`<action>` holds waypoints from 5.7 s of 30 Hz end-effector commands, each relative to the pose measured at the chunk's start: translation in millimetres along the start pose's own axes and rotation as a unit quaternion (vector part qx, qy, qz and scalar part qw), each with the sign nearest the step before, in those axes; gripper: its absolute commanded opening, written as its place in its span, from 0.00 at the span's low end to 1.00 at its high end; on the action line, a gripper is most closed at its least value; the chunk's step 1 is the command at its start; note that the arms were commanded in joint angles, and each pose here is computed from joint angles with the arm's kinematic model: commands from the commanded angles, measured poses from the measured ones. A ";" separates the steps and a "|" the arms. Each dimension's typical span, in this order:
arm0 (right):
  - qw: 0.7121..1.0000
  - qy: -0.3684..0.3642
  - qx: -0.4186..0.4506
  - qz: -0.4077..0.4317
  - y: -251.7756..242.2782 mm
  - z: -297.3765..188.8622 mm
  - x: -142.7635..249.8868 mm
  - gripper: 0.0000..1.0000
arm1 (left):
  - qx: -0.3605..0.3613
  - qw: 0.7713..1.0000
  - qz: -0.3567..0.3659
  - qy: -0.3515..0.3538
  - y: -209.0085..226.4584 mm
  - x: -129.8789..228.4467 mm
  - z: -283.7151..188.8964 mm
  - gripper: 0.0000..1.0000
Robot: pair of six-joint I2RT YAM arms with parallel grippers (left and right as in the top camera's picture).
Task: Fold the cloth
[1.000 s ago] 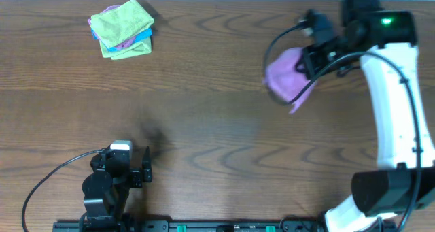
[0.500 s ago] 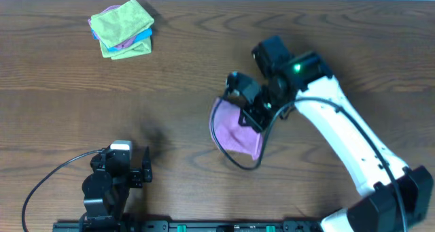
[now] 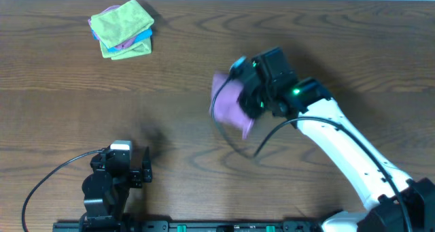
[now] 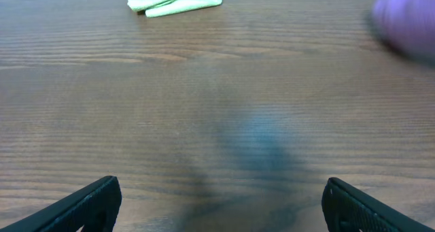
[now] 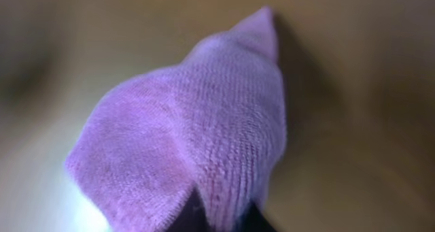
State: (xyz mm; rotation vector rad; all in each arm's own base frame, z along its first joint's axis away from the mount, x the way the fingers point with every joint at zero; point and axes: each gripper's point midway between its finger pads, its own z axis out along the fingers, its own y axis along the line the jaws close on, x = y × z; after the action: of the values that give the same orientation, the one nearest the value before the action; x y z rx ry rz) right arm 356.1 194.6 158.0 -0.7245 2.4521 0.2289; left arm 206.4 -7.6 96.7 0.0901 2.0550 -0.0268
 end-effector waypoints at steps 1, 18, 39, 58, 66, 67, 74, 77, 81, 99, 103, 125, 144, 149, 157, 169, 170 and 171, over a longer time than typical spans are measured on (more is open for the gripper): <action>0.968 -0.046 0.202 0.139 -87.4 -23.7 -11.9 0.99 | 0.002 1.000 0.010 0.001 -1.0 2.4 1.5 0.95; 0.973 0.078 0.134 0.169 -91.3 16.4 70.7 0.97 | 0.002 1.000 0.010 0.001 -1.0 2.4 1.5 0.95; 0.977 0.095 0.098 0.162 -101.3 105.7 101.0 0.78 | 0.002 1.000 0.010 0.001 -1.0 2.3 1.5 0.95; 0.974 0.077 0.107 0.182 -122.0 103.1 98.8 0.75 | 0.002 1.000 0.010 0.001 -1.0 2.4 1.5 0.95; 0.975 0.078 0.103 0.181 -120.5 104.0 100.5 0.74 | 0.002 1.000 0.010 0.001 -1.0 2.3 1.5 0.95; 0.975 0.079 0.103 0.181 -120.4 104.8 101.1 0.74 | 0.002 1.000 0.010 0.001 -1.0 2.4 1.5 0.96; 0.974 0.099 0.083 0.185 -113.4 119.4 113.5 0.60 | 0.002 1.000 0.010 0.001 -1.0 2.3 1.5 0.95; 0.975 0.095 0.082 0.184 -113.5 120.1 111.6 0.52 | 0.002 1.000 0.010 0.001 -1.0 2.4 1.5 0.95; 0.975 0.095 0.082 0.184 -113.6 119.7 111.2 0.24 | 0.002 1.000 0.010 0.001 -1.0 2.4 1.5 0.95; 0.982 -0.013 0.104 0.157 -105.1 -8.8 51.7 0.01 | 0.002 1.000 0.010 0.001 -1.0 2.4 1.5 0.95; 0.985 -0.038 0.109 0.128 -98.3 -46.6 47.0 0.01 | 0.002 1.000 0.010 0.001 -1.0 2.4 1.5 0.96; 0.981 -0.123 0.098 0.117 -87.7 -90.7 19.5 0.01 | 0.002 1.000 0.008 0.000 -1.1 2.1 1.5 0.95; 0.977 -0.201 -0.058 -0.046 66.4 -42.3 -143.4 0.01 | 0.001 1.000 0.009 -0.006 -0.7 -0.7 1.5 0.95; 0.988 -0.143 -0.011 -0.052 32.1 -25.5 -120.0 0.01 | 0.002 1.000 0.009 -0.006 -0.8 -0.7 1.5 0.95; 0.997 0.015 0.070 0.031 -55.4 29.4 -45.7 0.99 | 0.002 1.000 0.009 -0.006 -0.8 -0.7 1.5 0.95; 0.985 0.087 -0.071 0.132 -26.2 28.7 -5.7 0.99 | 0.003 1.000 0.008 -0.003 -1.4 0.4 1.5 0.95; 0.981 0.097 -0.080 0.147 -24.5 29.1 0.6 0.99 | 0.004 1.000 0.001 -0.004 -1.8 0.3 1.5 0.96; 0.977 0.106 -0.090 0.162 -23.9 29.1 7.0 0.99 | 0.004 1.000 -0.013 -0.010 -1.6 -2.8 1.4 0.95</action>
State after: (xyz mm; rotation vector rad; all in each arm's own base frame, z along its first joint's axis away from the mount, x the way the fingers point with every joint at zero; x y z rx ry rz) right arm 391.1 174.5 133.6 -0.5055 2.7242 0.3624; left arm 207.6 -7.6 99.0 0.0837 2.0446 -0.0298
